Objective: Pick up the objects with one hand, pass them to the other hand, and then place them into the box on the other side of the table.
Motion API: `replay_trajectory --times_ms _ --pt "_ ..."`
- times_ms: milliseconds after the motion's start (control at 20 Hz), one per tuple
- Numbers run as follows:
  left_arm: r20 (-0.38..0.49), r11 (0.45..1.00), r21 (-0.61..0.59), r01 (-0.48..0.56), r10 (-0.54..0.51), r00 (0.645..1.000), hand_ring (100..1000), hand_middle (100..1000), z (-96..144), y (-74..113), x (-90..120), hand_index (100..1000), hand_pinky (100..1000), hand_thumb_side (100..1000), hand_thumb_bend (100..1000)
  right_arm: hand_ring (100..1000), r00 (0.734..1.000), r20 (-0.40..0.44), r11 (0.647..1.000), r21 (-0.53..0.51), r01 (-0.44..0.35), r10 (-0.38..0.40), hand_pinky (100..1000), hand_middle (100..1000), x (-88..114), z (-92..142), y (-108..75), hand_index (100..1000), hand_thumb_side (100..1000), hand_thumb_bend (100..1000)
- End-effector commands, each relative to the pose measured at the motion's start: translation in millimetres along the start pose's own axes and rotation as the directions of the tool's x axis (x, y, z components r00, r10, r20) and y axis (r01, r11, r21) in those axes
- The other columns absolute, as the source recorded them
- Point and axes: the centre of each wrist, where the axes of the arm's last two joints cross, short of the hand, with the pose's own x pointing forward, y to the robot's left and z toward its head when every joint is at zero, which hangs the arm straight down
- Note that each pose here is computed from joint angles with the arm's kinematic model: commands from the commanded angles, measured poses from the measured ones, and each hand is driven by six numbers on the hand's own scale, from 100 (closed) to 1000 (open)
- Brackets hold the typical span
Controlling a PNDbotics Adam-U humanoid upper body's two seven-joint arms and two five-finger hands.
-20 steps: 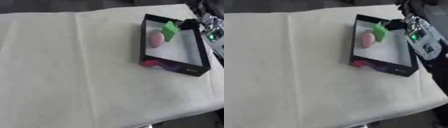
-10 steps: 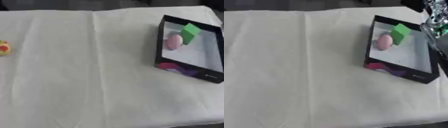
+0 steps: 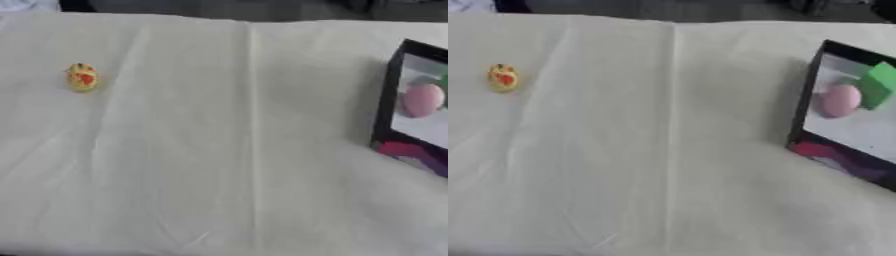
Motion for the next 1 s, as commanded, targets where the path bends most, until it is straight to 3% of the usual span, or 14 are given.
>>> replay_trajectory --times_ms 50,450,1000 --pt "-0.050 0.998 0.044 0.038 -0.035 0.998 799 765 -7 11.2 -6 894 865 309 729 721 0.999 0.035 1.000 -0.010 -0.003 0.003 822 707 9 -4 -4.8 836 256 211" --pt "-0.071 0.997 -0.026 0.069 -0.071 0.995 815 771 -38 4.7 -1 899 883 262 815 716 0.999 0.043 1.000 0.006 0.019 -0.019 822 704 15 -5 -0.4 834 262 220" --pt "0.083 0.982 -0.082 0.170 -0.163 0.983 820 770 -64 -0.5 53 889 888 266 845 712 0.998 0.045 0.999 0.031 0.036 -0.038 822 701 18 -6 6.0 832 265 227"
